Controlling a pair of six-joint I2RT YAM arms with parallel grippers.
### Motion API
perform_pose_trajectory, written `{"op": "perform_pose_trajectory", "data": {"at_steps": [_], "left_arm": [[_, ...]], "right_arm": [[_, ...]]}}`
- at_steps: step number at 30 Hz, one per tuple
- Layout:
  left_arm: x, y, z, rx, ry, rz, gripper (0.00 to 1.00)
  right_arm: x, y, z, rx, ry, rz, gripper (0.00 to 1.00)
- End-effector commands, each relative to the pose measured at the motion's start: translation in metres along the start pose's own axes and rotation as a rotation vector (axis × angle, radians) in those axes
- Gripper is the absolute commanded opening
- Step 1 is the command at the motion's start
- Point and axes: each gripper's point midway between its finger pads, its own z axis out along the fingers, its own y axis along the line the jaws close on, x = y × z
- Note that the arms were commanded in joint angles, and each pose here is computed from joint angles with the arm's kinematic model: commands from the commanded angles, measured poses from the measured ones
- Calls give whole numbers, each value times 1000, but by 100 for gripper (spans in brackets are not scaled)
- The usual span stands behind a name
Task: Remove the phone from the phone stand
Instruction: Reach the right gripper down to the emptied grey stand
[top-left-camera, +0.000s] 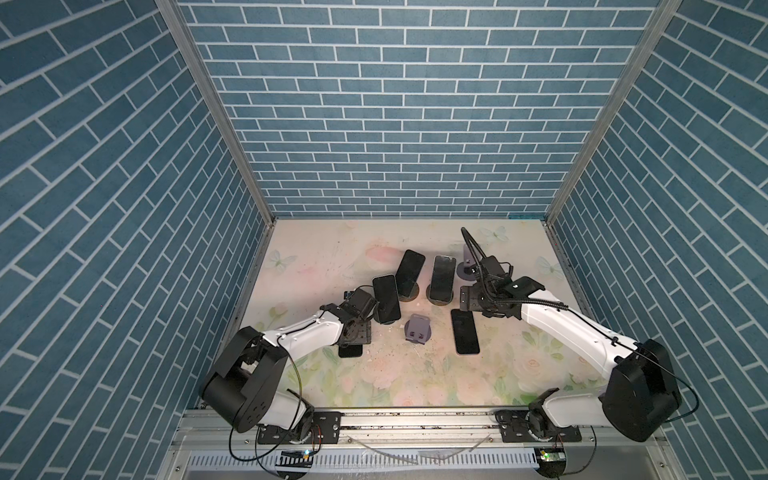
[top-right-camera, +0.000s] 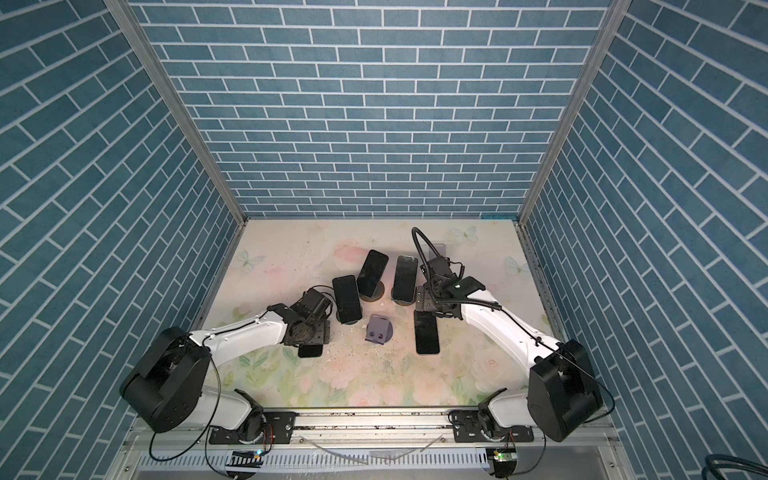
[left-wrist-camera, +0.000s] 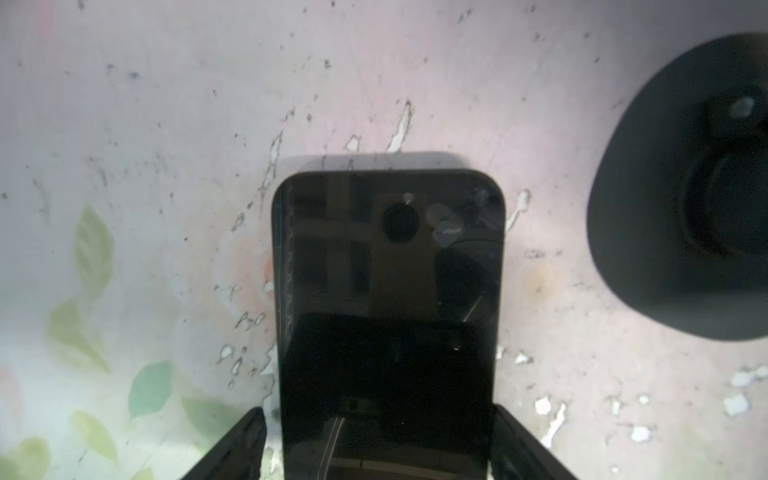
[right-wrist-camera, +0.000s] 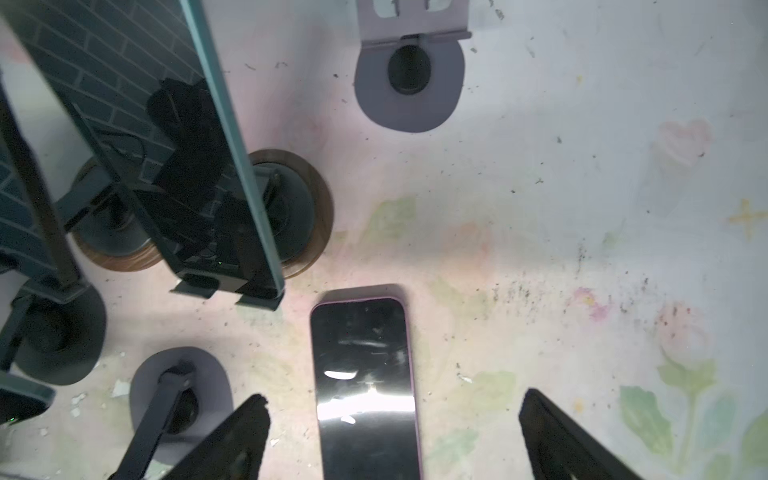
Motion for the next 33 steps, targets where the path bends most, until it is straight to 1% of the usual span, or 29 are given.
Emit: {"op": "perform_pose_trajectory", "data": {"at_steps": [1,5,10,17,24,33], "left_arm": [[-4,-1,-7,32,-31,17,84],[-11,-4,-15,63,-74,30,85],[-17,-7,-26,97,-120,42,86],[-27,-7,-47,145,-204,28,86],[-31,-2,-70,187,-294,4,87],[-28,4,-80,197,-323,-5,87]], "right_arm": [[-6,20,-17,-33,-51,72,95],[3,47,-14,-42,-61,54,95],[11,82,-11,-45,-76,-5,96],[22,126,-11,-88,-76,-57,96],[32,150,-9,-93,-79,-49,97],[47,155,9,-46,-49,10,97]]}}
